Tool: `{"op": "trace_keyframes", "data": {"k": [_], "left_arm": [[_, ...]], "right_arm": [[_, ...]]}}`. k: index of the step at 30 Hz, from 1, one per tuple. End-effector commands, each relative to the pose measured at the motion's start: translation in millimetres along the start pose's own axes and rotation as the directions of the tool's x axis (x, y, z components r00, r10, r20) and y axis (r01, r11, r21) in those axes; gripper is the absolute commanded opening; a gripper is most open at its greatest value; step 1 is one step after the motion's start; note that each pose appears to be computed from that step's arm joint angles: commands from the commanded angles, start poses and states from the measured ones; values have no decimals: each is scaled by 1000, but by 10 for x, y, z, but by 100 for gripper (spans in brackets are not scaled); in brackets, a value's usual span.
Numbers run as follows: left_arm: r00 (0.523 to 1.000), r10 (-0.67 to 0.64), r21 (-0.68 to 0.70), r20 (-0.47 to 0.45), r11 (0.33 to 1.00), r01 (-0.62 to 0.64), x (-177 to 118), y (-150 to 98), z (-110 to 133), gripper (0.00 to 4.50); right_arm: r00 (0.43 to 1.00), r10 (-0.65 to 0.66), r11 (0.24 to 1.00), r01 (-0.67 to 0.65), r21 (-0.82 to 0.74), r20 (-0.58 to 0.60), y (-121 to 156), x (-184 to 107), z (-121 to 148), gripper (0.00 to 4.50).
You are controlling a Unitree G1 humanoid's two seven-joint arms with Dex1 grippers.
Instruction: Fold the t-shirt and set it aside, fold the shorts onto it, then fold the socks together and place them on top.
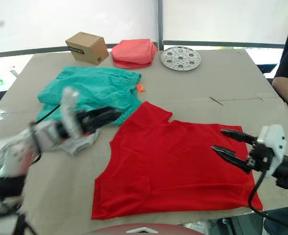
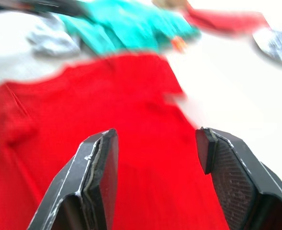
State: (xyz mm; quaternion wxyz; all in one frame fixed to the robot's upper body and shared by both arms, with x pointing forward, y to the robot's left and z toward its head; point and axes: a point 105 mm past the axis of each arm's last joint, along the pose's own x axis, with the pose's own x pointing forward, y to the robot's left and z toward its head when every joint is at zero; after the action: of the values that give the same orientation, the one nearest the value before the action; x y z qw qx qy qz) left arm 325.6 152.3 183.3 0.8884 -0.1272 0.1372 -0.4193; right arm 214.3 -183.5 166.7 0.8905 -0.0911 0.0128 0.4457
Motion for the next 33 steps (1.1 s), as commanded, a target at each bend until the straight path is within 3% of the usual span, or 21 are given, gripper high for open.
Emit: {"op": "trace_keyframes", "data": {"k": [1,3,9,20,23,30,33], "left_arm": [[989,107,8,-105,994,-107,365,117,12,368],[976,191,3,-103,981,-192,515,252,85,368],[948,280,36,-151,960,-278,702,404,91,368],[899,310,65,-310,950,-306,849,499,-360,368],[903,306,67,-302,952,-300,922,488,-411,294],[944,268,70,-191,963,-260,848,490,-335,6],[954,267,82,-135,963,-258,763,544,-241,6]], "right_arm": [[1000,-28,999,28,-29,11,6,153,34,276],[999,-39,999,40,-35,27,-1,223,65,276],[998,-37,998,39,-46,48,28,319,124,276],[998,-46,997,48,-59,40,59,275,141,276],[998,-60,996,62,-61,36,56,266,138,285],[993,-117,993,117,-34,6,48,199,43,285],[992,-124,992,124,-26,-5,46,166,-6,285]]}}
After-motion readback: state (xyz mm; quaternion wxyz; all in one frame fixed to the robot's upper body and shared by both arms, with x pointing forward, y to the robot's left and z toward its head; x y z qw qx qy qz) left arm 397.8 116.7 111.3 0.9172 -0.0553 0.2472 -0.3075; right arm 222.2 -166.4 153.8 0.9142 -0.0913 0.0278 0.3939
